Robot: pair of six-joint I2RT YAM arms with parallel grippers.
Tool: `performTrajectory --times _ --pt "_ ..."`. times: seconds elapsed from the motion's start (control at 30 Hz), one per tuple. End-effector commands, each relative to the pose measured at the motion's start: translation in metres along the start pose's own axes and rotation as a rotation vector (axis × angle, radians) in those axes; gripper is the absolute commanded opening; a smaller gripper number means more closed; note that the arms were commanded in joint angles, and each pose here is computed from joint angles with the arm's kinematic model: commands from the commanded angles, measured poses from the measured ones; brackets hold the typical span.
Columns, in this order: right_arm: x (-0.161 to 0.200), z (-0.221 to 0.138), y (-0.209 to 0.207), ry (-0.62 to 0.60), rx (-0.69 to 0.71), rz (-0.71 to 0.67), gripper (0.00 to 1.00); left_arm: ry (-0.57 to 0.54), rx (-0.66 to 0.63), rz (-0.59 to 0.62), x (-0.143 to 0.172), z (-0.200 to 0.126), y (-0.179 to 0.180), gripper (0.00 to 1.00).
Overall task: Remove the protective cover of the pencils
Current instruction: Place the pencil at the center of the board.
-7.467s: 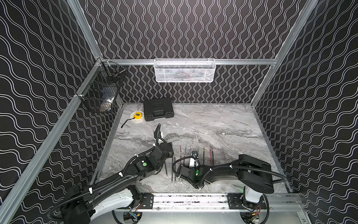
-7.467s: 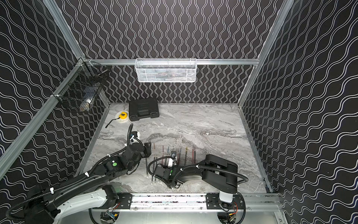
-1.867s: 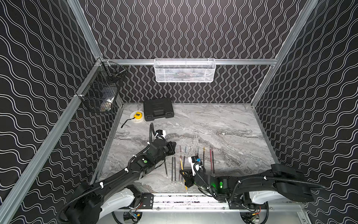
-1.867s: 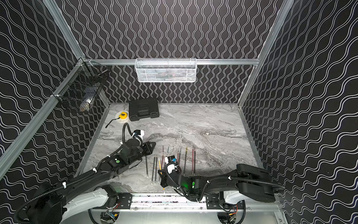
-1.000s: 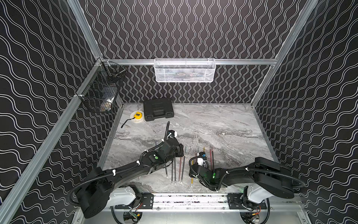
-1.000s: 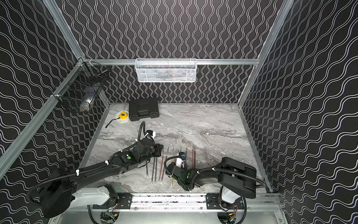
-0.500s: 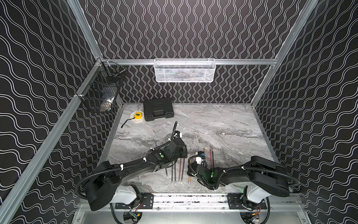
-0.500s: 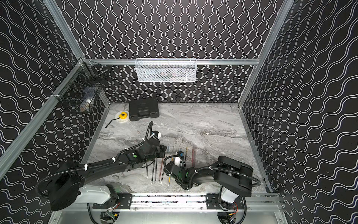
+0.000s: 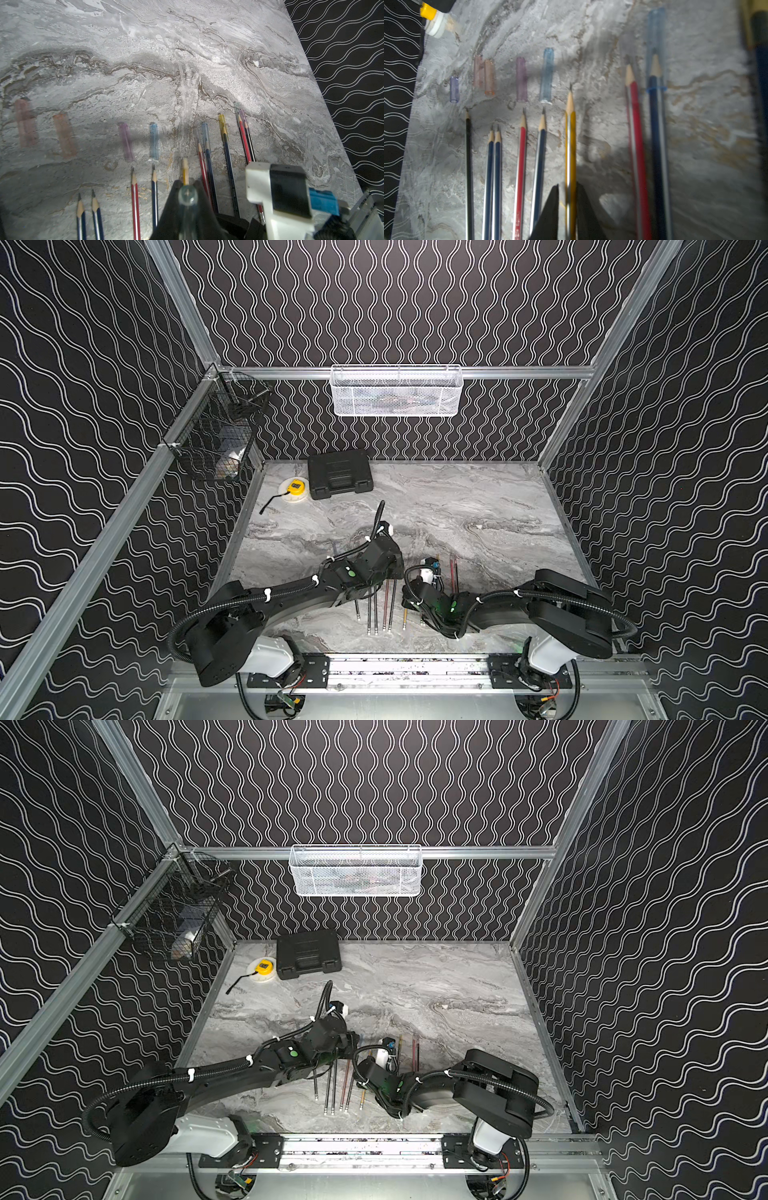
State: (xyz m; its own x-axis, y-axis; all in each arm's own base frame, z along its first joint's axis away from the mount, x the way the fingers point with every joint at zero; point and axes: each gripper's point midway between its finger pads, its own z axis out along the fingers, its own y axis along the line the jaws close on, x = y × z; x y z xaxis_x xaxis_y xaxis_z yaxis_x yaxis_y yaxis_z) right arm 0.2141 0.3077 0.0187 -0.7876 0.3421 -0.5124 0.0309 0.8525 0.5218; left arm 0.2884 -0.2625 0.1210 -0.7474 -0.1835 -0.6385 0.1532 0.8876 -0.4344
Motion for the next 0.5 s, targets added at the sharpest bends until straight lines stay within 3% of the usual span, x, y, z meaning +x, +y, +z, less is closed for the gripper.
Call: performTrajectory --times 0.0,0.47 --pt "0.02 0.003 -0.026 0.092 0.095 -0.049 0.25 -0.015 -0.006 0.018 -0.004 0.001 -0.001 0.03" --pt "0.012 -0.009 -0.02 0.079 0.073 -0.052 0.23 0.019 -0.023 0.032 0.003 0.013 -0.001 0.02"
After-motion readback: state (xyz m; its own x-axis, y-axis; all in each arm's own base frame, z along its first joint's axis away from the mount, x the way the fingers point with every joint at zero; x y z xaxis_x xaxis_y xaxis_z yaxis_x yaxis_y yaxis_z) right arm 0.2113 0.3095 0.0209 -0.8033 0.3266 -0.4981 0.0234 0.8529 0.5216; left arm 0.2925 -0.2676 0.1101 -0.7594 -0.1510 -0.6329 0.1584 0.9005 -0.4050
